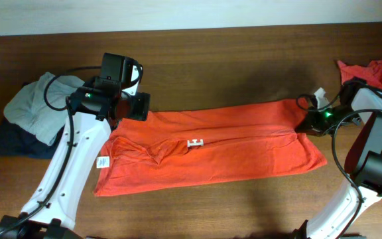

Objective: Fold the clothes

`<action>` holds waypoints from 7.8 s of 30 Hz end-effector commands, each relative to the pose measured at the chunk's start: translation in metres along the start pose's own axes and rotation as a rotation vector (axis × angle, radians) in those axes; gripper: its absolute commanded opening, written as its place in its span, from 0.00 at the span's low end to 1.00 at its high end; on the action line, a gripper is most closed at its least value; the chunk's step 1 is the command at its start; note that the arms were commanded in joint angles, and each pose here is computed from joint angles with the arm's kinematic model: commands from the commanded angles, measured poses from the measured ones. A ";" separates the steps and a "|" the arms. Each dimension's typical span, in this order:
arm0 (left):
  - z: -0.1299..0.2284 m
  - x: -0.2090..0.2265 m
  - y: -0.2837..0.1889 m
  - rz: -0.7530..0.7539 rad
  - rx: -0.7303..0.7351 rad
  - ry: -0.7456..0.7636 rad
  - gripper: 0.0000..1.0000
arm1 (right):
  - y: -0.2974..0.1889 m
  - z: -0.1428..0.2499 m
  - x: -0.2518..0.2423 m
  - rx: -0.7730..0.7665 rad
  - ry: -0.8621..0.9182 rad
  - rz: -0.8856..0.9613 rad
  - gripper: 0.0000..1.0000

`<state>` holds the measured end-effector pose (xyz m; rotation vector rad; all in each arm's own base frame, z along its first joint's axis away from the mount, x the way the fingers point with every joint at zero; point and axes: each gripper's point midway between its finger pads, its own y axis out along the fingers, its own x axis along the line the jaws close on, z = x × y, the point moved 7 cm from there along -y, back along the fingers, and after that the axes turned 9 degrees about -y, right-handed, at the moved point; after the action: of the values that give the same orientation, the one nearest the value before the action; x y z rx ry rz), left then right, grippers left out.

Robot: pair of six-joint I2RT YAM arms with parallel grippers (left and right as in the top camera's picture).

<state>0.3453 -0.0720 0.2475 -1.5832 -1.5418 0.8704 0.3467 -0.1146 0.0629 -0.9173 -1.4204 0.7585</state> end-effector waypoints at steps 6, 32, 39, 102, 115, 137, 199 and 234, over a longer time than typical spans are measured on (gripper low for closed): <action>-0.004 0.058 -0.027 -0.122 -0.064 -0.144 0.76 | -0.123 -0.028 0.004 -0.235 0.101 0.301 0.04; -0.003 0.067 -0.026 -0.131 -0.053 -0.168 0.77 | 0.017 0.004 0.225 0.134 -0.237 0.358 0.13; -0.003 0.067 -0.026 -0.130 -0.053 -0.168 0.77 | 0.014 0.010 0.243 0.122 -0.299 0.344 0.44; -0.003 0.067 -0.026 -0.131 -0.053 -0.167 0.77 | 0.035 -0.040 0.205 -0.238 -0.254 -0.372 0.04; -0.003 0.067 -0.026 -0.131 -0.056 -0.167 0.77 | 0.053 0.039 0.155 0.169 -0.014 0.004 0.04; -0.003 0.066 -0.026 -0.118 -0.056 -0.167 0.78 | 0.026 0.017 0.211 -0.015 -0.182 0.076 0.04; 0.022 -0.197 0.150 0.590 0.021 0.324 0.00 | 0.032 0.023 0.072 -0.008 0.220 0.306 0.12; 0.113 -0.212 0.088 0.681 0.530 0.273 0.45 | 0.022 0.039 0.084 0.079 0.233 0.267 0.31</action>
<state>0.2914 -0.2773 0.1095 -1.7864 -0.4407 1.2251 0.3104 -0.0244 0.0734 -1.0836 -1.0668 0.8579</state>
